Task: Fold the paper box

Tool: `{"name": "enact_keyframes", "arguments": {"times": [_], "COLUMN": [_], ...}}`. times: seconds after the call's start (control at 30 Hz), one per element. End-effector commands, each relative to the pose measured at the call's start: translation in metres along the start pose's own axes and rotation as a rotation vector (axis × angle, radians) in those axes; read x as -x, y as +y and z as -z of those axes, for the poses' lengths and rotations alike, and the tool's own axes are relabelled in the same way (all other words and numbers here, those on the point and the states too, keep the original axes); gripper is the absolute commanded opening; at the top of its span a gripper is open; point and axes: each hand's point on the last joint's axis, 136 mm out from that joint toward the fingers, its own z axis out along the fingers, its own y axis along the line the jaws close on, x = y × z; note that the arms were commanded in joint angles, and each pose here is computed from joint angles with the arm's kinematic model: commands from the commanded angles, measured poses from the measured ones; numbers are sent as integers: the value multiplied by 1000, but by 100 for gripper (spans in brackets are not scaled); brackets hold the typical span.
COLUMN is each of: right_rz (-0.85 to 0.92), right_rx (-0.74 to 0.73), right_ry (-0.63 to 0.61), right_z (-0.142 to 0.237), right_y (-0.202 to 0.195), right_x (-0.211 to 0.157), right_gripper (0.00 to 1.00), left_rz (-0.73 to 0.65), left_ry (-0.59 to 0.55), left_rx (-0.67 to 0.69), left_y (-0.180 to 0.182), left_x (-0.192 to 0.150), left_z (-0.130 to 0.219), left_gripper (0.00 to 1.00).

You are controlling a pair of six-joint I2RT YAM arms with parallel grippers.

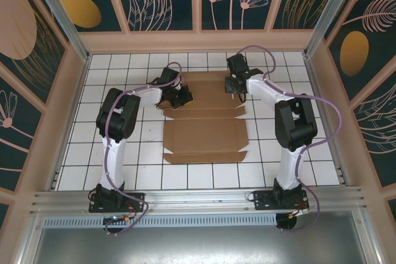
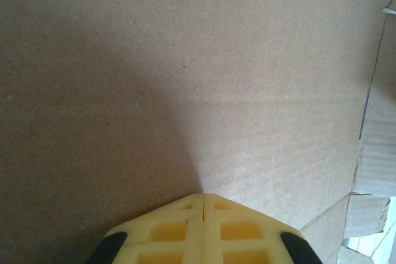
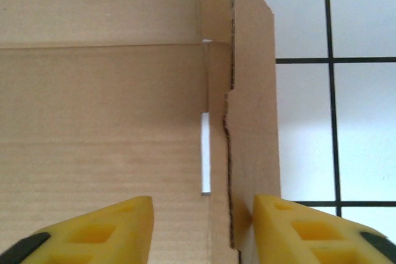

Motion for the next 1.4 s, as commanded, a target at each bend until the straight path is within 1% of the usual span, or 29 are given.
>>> {"name": "enact_keyframes", "arguments": {"times": [0.0, 0.07, 0.13, 0.23, 0.33, 0.37, 0.43, 0.53, 0.6, 0.77, 0.9, 1.03, 1.1, 1.2, 1.27, 1.37], "right_rz": [-69, -126, -164, -208, -257, -272, -322, -364, -377, -406, -433, -448, -447, -436, -418, -367], "right_rx": [27, 52, 72, 167, 214, 266, 311, 401, 466, 550, 674, 726, 727, 721, 679, 554], "right_ry": [-45, -50, -62, -37, 18, 33, 69, 88, 111, 186, 210, 245, 254, 227, 192, 133], "right_z": [15, 16, 15, 5, -12, -17, -27, -34, -38, -53, -51, -54, -55, -47, -39, -24], "right_y": [-22, -36, -50, -59, -73, -70, -76, -74, -67, -55, -38, -31, -30, -31, -36, -47], "right_x": [12, 12, 14, 11, 0, -3, -12, -18, -24, -44, -50, -61, -64, -58, -49, -34], "right_gripper": [56, 64, 70, 71, 72, 72, 72, 70, 66, 59, 45, 33, 26, 18, 17, 13], "left_rz": [42, 43, 43, 43, 47, 49, 54, 52, 55, 53, 56, 56, 58, 56, 58, 54], "left_ry": [79, 81, 83, 84, 91, 94, 100, 99, 105, 112, 118, 120, 121, 120, 117, 103], "left_rx": [139, 136, 134, 129, 128, 127, 124, 117, 119, 119, 117, 107, 107, 104, 105, 112], "left_y": [45, 45, 44, 44, 46, 47, 48, 47, 50, 52, 54, 54, 55, 54, 55, 54], "left_x": [-29, -30, -30, -30, -31, -32, -34, -35, -37, -41, -43, -45, -45, -46, -45, -42], "left_z": [-19, -19, -19, -20, -23, -24, -25, -25, -26, -26, -27, -27, -27, -28, -27, -25], "left_gripper": [3, 4, 5, 5, 5, 5, 5, 5, 5, 5, 4, 4, 4, 4, 4, 4]}}
